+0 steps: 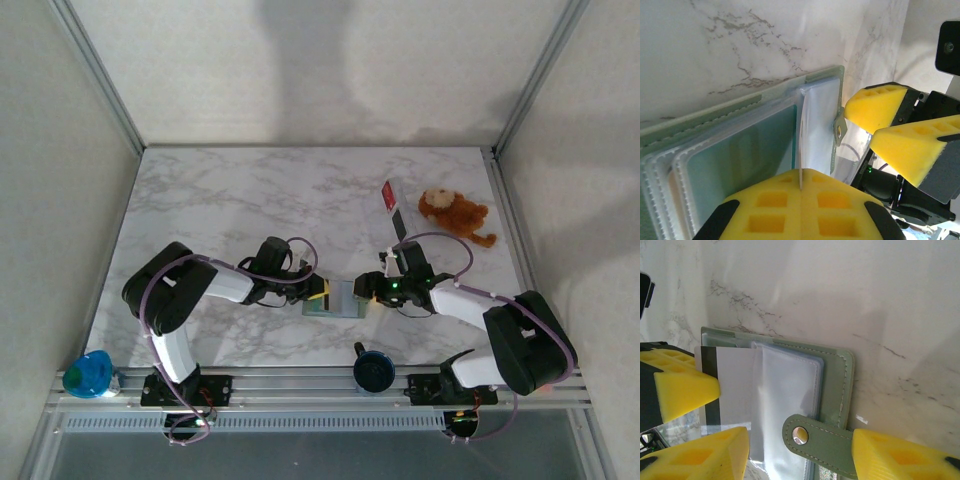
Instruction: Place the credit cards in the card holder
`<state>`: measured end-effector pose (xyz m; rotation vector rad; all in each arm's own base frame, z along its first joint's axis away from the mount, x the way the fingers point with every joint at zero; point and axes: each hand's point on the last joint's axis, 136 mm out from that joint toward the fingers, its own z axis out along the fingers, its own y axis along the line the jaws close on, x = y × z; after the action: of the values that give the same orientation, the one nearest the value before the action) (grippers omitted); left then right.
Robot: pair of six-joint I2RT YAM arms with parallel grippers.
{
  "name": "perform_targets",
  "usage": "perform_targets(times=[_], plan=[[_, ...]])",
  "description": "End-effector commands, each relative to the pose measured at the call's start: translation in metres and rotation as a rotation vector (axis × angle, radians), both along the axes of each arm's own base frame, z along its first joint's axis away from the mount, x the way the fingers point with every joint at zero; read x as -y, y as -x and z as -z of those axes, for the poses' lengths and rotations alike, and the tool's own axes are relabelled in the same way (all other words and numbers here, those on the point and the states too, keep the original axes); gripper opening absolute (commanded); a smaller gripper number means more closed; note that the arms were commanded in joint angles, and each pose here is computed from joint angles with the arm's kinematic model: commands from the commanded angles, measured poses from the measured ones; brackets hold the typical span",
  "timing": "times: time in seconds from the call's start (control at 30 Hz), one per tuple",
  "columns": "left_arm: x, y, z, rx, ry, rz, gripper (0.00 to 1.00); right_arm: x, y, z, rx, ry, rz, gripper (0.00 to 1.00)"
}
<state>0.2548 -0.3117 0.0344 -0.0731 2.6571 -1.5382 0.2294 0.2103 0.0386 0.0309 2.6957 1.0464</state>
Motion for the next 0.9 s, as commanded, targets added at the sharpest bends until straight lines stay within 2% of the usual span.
perform_targets(times=[0.0, 0.4, 0.73, 0.87], plan=[[-0.001, 0.012, -0.001, -0.004, 0.011, 0.026, 0.00, 0.003, 0.007, 0.006, -0.017, 0.003, 0.000, 0.58], [-0.004, 0.023, 0.001, -0.036, 0.034, 0.027, 0.00, 0.001, 0.006, 0.007, -0.010, -0.017, -0.003, 0.55], [0.010, 0.016, -0.010, -0.015, 0.079, 0.046, 0.00, -0.004, 0.006, 0.002, 0.014, -0.044, -0.032, 0.53], [0.011, 0.014, -0.006, -0.023, 0.060, 0.050, 0.00, -0.005, 0.004, 0.000, 0.016, -0.050, -0.031, 0.53]])
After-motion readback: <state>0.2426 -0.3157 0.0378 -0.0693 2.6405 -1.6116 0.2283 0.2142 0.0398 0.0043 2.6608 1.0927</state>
